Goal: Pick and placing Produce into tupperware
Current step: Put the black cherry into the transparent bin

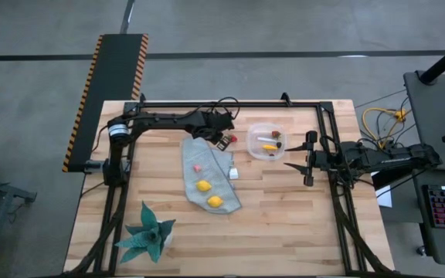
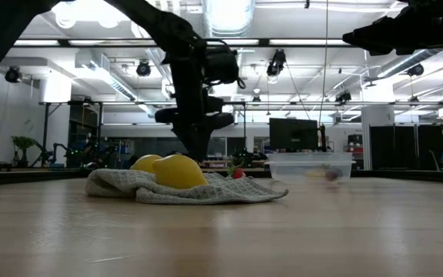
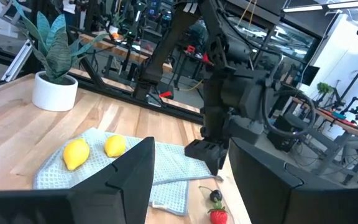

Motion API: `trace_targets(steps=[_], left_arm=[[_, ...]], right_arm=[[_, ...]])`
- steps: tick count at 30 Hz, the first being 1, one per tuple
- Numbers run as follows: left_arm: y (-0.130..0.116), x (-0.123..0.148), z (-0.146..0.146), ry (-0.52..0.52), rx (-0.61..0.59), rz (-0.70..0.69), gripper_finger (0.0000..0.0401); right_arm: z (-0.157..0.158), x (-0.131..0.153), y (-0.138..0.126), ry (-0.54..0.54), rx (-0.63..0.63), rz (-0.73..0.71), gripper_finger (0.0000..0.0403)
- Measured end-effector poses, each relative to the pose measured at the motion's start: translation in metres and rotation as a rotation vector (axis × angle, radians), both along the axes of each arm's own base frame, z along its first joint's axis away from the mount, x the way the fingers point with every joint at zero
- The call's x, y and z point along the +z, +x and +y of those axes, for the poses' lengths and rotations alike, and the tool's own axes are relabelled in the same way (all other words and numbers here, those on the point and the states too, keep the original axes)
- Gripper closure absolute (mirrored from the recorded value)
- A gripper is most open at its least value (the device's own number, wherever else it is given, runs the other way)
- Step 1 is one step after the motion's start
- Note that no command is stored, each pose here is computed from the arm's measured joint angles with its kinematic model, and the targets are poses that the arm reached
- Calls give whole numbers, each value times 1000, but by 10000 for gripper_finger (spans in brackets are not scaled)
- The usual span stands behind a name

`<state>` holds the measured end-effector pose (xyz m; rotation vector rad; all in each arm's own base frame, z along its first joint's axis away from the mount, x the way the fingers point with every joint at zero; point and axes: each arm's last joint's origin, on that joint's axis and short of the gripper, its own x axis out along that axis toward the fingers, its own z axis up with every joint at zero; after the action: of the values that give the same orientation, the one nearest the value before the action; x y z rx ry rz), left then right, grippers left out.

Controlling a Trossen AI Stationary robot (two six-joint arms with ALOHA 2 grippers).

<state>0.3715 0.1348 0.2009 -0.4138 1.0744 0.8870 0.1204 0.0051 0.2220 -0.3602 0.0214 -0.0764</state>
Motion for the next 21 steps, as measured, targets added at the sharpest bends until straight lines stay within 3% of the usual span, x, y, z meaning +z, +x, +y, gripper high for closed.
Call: trace_targets(steps=[11, 21], left_arm=[[-4, -19, 3, -78, -21, -57, 294], [-6, -34, 6, -58, -33, -110, 294]], right_arm=[[0, 0, 0, 0, 0, -1, 204], [0, 0, 0, 0, 0, -1, 204]])
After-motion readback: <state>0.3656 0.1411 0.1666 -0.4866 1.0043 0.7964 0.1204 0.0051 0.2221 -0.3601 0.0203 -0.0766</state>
